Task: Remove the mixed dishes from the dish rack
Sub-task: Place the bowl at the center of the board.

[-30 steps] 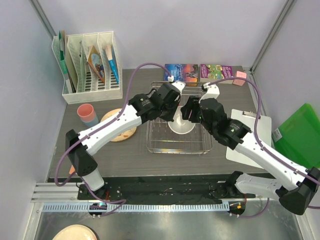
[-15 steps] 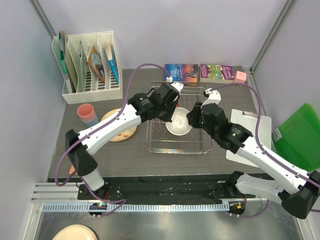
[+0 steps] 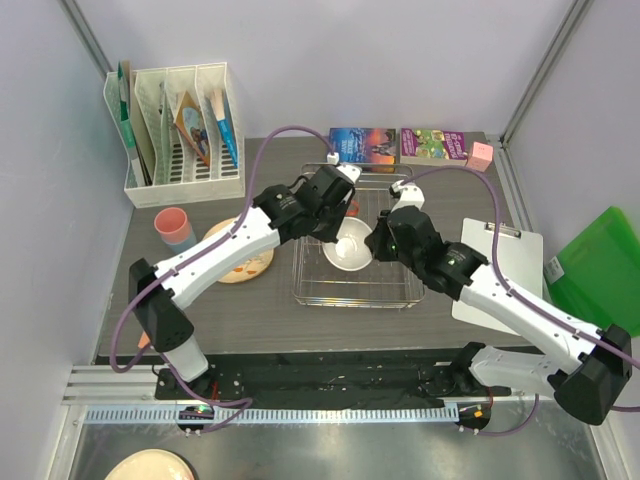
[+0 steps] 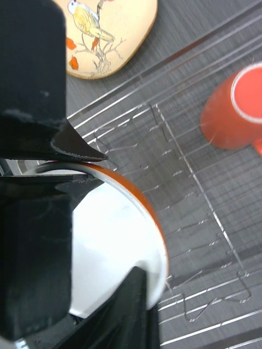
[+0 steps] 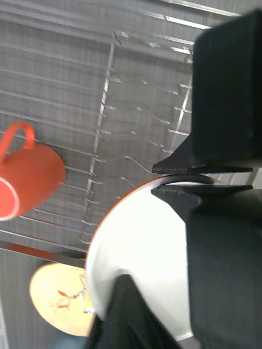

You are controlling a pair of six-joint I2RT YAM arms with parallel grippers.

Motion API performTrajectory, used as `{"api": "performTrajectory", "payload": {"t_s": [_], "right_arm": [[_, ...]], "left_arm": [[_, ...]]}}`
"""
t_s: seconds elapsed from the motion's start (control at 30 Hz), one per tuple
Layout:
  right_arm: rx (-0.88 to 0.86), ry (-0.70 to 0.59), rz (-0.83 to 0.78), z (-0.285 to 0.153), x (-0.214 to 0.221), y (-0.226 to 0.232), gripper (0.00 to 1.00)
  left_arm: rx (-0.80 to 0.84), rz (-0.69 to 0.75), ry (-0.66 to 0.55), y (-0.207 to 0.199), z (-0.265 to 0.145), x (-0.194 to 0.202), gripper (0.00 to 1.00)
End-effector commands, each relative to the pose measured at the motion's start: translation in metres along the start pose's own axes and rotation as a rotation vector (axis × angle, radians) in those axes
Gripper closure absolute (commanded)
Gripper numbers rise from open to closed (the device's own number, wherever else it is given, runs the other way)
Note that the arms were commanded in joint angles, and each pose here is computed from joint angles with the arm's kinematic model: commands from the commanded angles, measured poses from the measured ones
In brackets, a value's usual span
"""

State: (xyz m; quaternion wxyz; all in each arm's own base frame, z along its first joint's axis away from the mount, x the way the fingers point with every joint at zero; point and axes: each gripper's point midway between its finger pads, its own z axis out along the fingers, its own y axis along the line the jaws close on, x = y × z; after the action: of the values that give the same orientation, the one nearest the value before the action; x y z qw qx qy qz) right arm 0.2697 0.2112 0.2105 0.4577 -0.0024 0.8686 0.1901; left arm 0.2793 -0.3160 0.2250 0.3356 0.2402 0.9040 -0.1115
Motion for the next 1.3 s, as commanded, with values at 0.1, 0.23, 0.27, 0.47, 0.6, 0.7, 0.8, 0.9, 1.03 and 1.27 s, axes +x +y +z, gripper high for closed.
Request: {"api": "performTrajectory", "payload": {"t_s": [0.1,0.23,0.27,0.47,0.6,0.7,0.8,0.9,1.03,1.27], "right_arm": [[-0.076,-0.015,0.021,-0.004,-0.011,0.02,0.99],[-0.088,-0.074,0.021,-0.013,-0.034,0.027,0.99],[-0.091,-0.078,0.016,-0.013,-0.037,0.028,0.99],[-0.088,-0.145,0.032,-0.024,-0.061,0.032,0.99],[-0.052,-0.22,0.057,-0.037,-0.085,0.026,0.99],[-0.013,-0.266,0.065,-0.045,-0.097,0.019,0.99],[0.071,-0.334,0.081,-0.055,-0.117,-0.001,0.99],[0.137,-0.38,0.128,-0.059,-0.134,-0.025,0.99],[0.133,-0.337,0.191,-0.043,-0.138,-0.041,0.99],[-0.143,-0.118,0.17,0.016,-0.12,0.021,0.99]], "left_arm": [[-0.013,-0.054,-0.225,0.01,-0.038,-0.048,0.98],[-0.069,-0.06,-0.269,0.025,-0.049,-0.055,0.93],[-0.069,-0.064,-0.285,0.026,-0.05,-0.058,0.93],[-0.104,-0.083,-0.302,0.041,-0.054,-0.059,0.64],[-0.183,-0.113,-0.345,0.059,-0.055,-0.06,0.35],[-0.243,-0.16,-0.379,0.076,-0.063,-0.06,0.01],[-0.329,-0.222,-0.409,0.099,-0.074,-0.06,0.0],[-0.378,-0.305,-0.443,0.118,-0.086,-0.056,0.0],[-0.39,-0.413,-0.481,0.138,-0.096,-0.042,0.0],[-0.46,-0.545,-0.622,0.172,-0.136,-0.016,0.0]]}}
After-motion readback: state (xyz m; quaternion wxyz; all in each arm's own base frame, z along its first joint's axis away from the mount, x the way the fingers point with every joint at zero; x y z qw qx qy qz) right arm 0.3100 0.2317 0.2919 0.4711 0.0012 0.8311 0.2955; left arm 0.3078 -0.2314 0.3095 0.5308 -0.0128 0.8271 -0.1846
